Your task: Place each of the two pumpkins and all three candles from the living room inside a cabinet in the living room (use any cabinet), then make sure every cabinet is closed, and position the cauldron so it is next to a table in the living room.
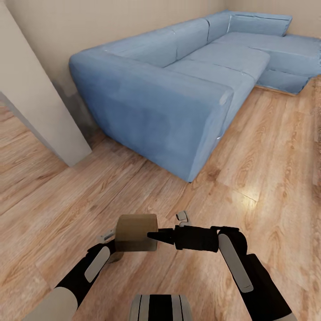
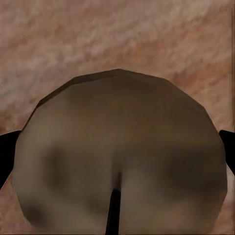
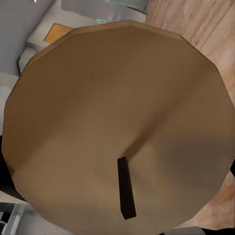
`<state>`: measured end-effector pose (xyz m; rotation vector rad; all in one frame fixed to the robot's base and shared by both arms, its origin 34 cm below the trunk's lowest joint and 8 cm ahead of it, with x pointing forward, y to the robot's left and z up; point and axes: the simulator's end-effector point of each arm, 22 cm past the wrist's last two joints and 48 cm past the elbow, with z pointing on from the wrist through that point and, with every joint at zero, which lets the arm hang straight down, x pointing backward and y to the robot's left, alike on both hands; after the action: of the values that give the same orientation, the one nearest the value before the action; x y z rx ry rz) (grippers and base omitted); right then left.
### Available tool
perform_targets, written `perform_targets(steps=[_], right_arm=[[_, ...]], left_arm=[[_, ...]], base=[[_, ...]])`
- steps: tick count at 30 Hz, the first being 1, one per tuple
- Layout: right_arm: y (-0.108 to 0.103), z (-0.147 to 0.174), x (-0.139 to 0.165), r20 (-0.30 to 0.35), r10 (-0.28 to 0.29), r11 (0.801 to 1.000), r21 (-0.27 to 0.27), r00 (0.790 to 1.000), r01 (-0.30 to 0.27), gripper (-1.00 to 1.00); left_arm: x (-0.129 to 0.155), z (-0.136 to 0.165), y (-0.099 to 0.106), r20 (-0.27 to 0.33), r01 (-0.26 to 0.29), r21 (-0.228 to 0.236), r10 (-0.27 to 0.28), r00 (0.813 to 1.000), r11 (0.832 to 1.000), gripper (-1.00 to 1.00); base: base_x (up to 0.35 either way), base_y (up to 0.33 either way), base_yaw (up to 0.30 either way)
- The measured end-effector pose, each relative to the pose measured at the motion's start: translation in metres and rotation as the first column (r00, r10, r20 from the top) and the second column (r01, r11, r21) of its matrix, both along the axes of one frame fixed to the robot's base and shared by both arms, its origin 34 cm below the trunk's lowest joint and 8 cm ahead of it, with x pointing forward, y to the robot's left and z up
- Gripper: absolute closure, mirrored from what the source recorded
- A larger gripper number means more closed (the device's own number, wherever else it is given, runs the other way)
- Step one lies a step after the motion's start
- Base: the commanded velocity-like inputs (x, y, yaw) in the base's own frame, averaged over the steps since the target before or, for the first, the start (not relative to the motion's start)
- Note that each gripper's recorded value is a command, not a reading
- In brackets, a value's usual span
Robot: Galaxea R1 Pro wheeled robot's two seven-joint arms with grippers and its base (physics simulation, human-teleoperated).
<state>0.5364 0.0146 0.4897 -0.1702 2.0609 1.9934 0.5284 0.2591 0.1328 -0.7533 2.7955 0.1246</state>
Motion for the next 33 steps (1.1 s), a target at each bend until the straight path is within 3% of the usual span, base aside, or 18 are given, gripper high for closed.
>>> perform_targets(steps=[7,11,15,17,22,25,28,31,33], right_arm=[[-0.009,0.008,0.0,0.025,0.001,1.0,-0.014,1.0,-0.001,1.0],[-0.019,0.016,-0.001,0.038,0.006,1.0,-0.009,0.999,-0.006,1.0],[-0.026,0.017,-0.002,0.044,0.007,1.0,-0.02,0.999,-0.006,1.0],[-0.032,0.016,0.001,0.039,-0.007,1.0,-0.024,0.999,0.008,1.0],[-0.039,0.022,0.006,0.049,-0.029,0.999,-0.026,0.998,0.03,1.0],[-0.04,0.027,0.006,0.06,-0.031,0.999,-0.027,0.998,0.033,1.0],[-0.04,0.03,0.007,0.063,-0.034,0.999,-0.031,0.997,0.036,1.0],[-0.041,0.029,0.007,0.055,-0.038,0.999,-0.035,0.998,0.04,1.0],[-0.045,0.028,0.01,0.057,-0.053,0.997,-0.045,0.997,0.056,1.0]], left_arm=[[-0.013,0.001,0.022,-0.028,-0.014,0.028,0.015,0.999,1.0,1.0],[-0.007,0.008,0.044,-0.005,-0.017,0.032,0.017,1.0,0.999,1.0],[0.008,0.017,0.062,0.058,-0.013,-0.027,0.014,0.998,1.0,1.0],[0.012,0.023,0.078,0.076,-0.038,-0.049,0.042,0.996,0.998,1.0],[0.016,0.037,0.092,0.086,-0.089,-0.104,0.098,0.991,0.991,1.0],[0.029,0.052,0.085,0.099,-0.07,-0.149,0.086,0.991,0.986,1.0],[0.06,0.086,0.072,0.168,-0.016,-0.204,0.051,0.985,0.979,1.0],[0.069,0.121,0.059,0.219,0.03,-0.278,0.033,0.975,0.96,1.0],[0.072,0.149,0.048,0.252,0.053,-0.353,0.04,0.967,0.934,1.0]], base=[[0.0,0.0,0.0],[0.0,0.0,0.0],[0.0,0.0,0.0],[0.0,0.0,0.0],[0.0,0.0,0.0],[0.0,0.0,0.0],[0.0,0.0,0.0],[0.0,0.0,0.0],[0.0,0.0,0.0]])
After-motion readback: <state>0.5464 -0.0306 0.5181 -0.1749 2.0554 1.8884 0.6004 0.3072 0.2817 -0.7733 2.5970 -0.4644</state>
